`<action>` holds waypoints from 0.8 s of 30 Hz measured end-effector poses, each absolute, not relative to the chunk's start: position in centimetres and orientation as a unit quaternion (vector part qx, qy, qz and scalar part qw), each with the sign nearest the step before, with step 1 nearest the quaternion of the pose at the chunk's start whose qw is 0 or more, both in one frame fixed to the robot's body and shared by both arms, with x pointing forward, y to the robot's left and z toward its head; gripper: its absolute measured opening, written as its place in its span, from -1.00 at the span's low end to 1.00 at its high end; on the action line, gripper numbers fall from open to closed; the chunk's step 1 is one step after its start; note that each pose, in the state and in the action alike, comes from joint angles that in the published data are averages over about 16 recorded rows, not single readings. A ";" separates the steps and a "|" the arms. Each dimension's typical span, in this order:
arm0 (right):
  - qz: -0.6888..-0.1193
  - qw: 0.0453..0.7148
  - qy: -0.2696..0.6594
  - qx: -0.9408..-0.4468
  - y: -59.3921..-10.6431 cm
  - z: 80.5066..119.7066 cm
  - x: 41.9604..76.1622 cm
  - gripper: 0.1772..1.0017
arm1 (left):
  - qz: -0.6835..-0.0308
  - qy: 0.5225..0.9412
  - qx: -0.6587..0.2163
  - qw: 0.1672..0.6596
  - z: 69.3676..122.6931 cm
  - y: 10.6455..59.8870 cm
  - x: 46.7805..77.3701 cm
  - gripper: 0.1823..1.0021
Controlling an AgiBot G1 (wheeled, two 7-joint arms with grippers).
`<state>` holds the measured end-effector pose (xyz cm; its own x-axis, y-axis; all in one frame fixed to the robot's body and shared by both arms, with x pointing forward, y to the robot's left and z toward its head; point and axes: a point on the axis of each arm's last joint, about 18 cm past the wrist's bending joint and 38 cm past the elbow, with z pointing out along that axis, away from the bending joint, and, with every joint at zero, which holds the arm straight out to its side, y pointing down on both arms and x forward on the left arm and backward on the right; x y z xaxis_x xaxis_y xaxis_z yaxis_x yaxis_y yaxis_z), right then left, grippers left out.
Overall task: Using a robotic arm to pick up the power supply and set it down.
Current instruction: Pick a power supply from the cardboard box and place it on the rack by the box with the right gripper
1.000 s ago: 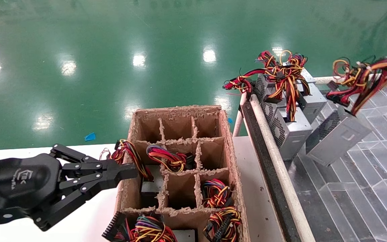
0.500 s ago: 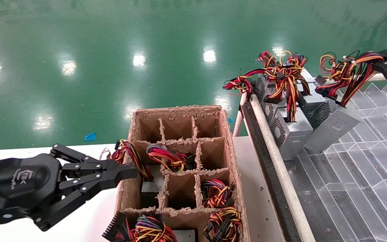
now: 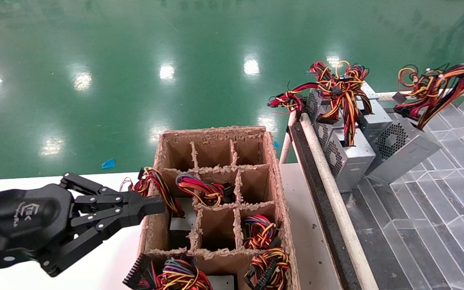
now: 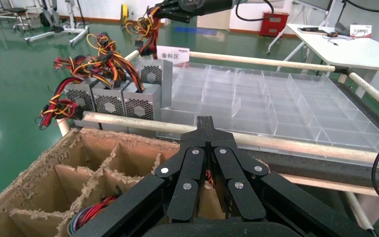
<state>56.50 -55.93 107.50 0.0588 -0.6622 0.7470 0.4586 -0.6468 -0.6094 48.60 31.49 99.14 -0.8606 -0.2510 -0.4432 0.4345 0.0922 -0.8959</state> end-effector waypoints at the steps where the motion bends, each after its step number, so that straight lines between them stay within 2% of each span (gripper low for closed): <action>1: -0.683 0.408 0.088 -0.599 -56.0 107.6 56.6 -0.96 | -0.670 0.693 0.066 0.256 99.1 31.5 48.6 -0.98; 11: -0.690 0.391 0.093 -0.602 -55.6 108.1 58.0 -0.96 | -0.670 0.693 0.066 0.256 99.1 31.5 48.6 -0.98; 24: -0.640 0.444 0.020 -0.627 -51.3 106.8 57.9 -0.96 | -0.670 0.693 0.066 0.256 99.1 31.5 48.6 -0.98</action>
